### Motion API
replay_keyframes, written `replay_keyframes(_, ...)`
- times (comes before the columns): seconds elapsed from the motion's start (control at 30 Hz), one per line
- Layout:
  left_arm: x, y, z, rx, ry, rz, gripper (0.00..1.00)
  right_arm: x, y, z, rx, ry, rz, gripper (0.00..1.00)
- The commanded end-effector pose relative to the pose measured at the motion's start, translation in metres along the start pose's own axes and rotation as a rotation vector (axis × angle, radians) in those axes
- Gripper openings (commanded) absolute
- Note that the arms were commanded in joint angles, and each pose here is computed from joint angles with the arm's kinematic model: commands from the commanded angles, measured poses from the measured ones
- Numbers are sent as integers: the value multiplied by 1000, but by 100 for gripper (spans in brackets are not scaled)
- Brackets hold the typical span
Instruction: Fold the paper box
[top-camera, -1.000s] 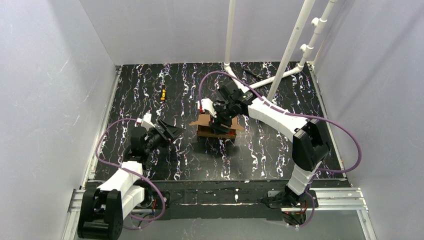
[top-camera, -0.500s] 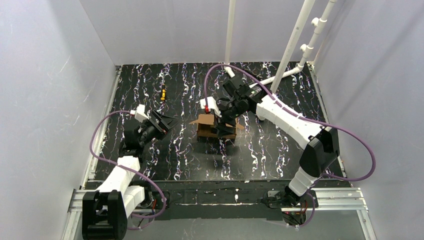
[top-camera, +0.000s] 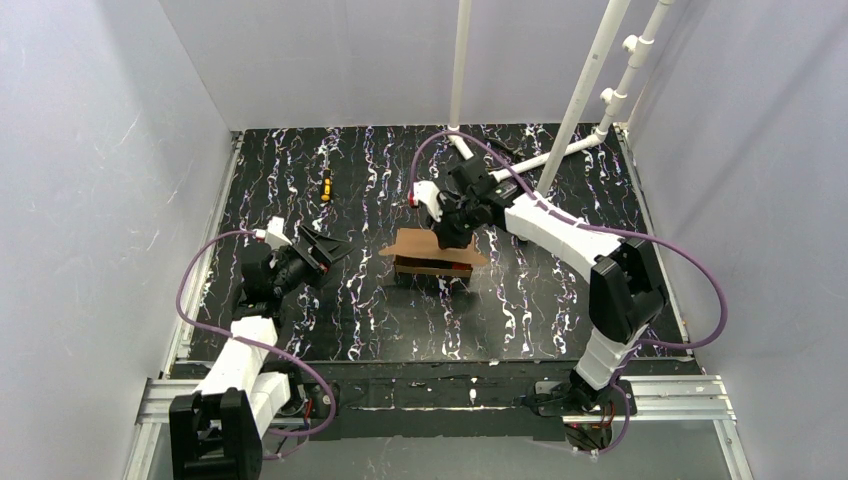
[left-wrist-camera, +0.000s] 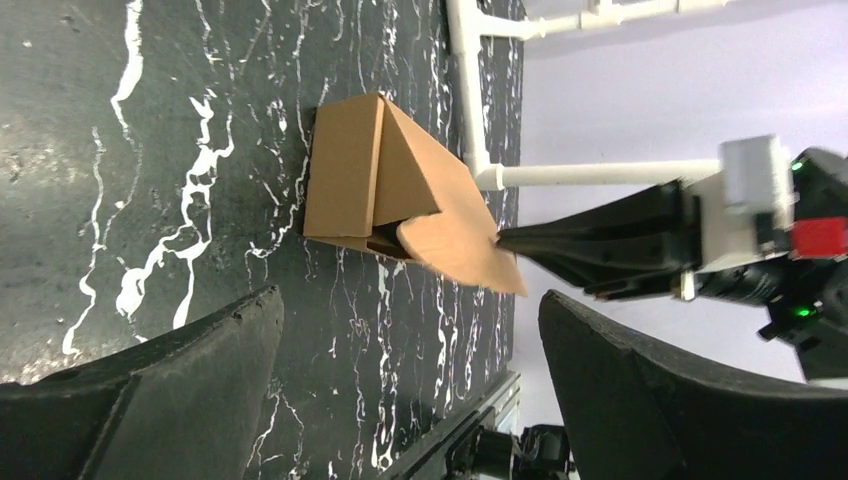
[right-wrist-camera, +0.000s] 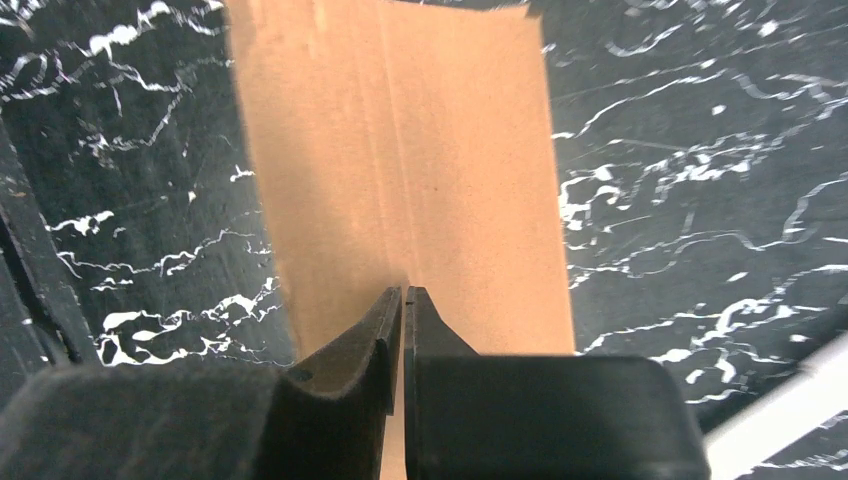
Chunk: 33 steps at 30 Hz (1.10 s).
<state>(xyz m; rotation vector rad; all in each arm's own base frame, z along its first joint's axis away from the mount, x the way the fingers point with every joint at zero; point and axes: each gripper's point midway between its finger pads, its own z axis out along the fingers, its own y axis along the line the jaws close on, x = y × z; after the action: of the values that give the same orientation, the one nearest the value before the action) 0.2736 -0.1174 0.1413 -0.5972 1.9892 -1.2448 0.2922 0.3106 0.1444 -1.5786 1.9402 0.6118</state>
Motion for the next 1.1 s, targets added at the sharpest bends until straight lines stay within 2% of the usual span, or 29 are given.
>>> replay_keyframes(0.0,-2,23,-7,-116,-53,-42,98,10,11,22,-30,9,-45,13)
replay_keyframes(0.07,-4,20,-6,-110,-44,-42,98,29,23,36,-61,64,-56,13)
replay_keyframes(0.17,-6,7,-5,-69,-12,31,98,55,33,53,-89,118,-39,13)
replay_keyframes(0.23,-8,-5,-5,-38,9,89,92,60,35,55,-104,132,-33,13)
replay_keyframes(0.33,1,-6,-1,-109,79,162,88,40,41,39,-158,96,-70,19)
replay_keyframes(0.4,17,-4,8,-199,145,294,88,21,44,20,-200,50,-100,23)
replay_keyframes(0.53,19,-9,29,-253,167,417,88,0,51,-17,-264,-49,-141,34)
replay_keyframes(0.67,16,-3,59,-263,238,429,87,3,47,-33,-264,-160,-123,43)
replay_keyframes(0.77,20,2,80,-265,312,414,81,18,40,-28,-219,-178,-113,46)
replay_keyframes(0.93,23,2,109,-268,384,435,80,23,26,-38,-116,-229,-184,54)
replay_keyframes(1.07,41,20,121,-305,465,411,75,32,10,-44,-26,-274,-186,51)
